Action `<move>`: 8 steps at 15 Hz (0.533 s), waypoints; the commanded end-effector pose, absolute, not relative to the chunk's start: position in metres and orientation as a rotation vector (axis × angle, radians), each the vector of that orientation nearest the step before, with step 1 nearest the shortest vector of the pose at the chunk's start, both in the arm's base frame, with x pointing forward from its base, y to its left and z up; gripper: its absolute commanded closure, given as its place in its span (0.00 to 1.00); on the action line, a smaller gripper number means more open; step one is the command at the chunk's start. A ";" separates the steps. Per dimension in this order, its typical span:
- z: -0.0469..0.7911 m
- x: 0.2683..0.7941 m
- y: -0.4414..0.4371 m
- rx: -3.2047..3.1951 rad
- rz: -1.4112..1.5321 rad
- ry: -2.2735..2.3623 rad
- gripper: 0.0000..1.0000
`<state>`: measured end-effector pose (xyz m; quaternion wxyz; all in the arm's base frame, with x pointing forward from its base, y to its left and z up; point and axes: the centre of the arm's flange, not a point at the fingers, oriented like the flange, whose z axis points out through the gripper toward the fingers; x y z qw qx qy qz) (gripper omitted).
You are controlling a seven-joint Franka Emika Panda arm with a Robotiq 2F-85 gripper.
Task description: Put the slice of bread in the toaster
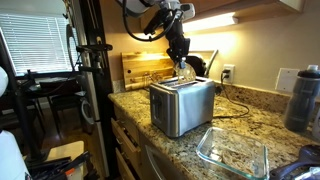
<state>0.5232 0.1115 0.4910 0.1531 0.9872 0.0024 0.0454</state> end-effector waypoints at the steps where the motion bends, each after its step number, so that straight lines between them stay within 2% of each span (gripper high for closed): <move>1: 0.495 0.531 0.107 2.845 0.116 0.007 0.93; 3: 0.495 0.533 0.105 2.846 0.114 0.001 0.92; 4: 0.495 0.533 0.104 2.846 0.112 -0.004 0.64; 5: 0.495 0.533 0.103 2.846 0.112 -0.007 0.62; 8: 0.495 0.535 0.101 2.847 0.110 -0.017 0.44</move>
